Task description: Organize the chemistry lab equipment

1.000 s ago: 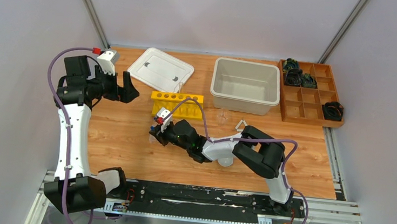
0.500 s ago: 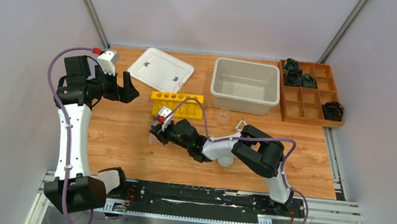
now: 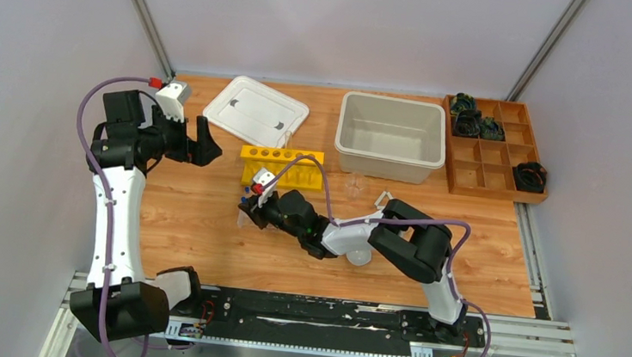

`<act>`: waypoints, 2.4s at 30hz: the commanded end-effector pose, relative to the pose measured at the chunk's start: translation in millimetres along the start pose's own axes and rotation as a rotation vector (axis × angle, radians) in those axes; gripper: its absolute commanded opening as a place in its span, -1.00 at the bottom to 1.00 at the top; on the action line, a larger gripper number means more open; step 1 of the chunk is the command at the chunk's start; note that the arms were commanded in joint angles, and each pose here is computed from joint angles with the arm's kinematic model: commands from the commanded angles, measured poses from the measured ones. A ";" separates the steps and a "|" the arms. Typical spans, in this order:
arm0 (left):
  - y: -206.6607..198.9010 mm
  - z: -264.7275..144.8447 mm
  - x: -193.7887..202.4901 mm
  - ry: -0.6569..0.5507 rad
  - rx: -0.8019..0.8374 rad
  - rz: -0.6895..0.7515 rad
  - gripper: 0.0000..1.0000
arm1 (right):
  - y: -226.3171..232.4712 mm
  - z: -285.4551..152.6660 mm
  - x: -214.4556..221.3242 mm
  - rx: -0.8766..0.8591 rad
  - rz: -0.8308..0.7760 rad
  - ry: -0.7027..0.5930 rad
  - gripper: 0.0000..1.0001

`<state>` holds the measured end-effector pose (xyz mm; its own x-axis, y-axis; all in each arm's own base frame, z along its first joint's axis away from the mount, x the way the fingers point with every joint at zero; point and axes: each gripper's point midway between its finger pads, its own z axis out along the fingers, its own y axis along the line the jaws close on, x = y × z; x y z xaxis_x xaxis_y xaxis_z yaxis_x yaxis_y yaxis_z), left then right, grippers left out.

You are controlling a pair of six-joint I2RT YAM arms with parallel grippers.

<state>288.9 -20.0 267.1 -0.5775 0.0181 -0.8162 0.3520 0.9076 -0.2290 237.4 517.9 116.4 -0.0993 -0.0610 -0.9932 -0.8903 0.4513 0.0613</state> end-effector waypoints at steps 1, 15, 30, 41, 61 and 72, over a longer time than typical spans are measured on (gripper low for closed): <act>-5.0 -5.3 -1.7 -0.021 0.013 0.032 1.00 | -11.5 7.2 -3.2 0.035 -0.005 -0.036 -1.00; -5.0 -6.7 -3.2 -0.026 0.009 0.046 1.00 | -9.1 12.2 12.7 0.019 0.001 0.009 -1.00; -3.8 -8.9 -9.2 -0.036 0.000 0.061 1.00 | -3.2 6.5 13.7 -0.019 -0.019 0.015 -0.45; -6.5 -10.8 -11.5 -0.045 0.005 0.059 1.00 | -1.9 -6.7 -23.6 -0.014 -0.017 -0.063 -0.17; 3.0 -25.6 -23.5 -0.077 -0.105 0.075 1.00 | -98.3 -123.2 -5.6 0.561 0.208 0.481 1.00; 4.3 -28.3 -20.7 -0.077 -0.127 0.073 1.00 | -113.6 -131.0 21.8 0.633 0.405 0.591 0.11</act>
<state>280.9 -7.9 289.3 -0.5104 0.0597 -0.8579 0.3074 0.9443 -0.1171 278.7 344.2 102.9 -0.6496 -0.2067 -0.7316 -0.4055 0.9082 0.1035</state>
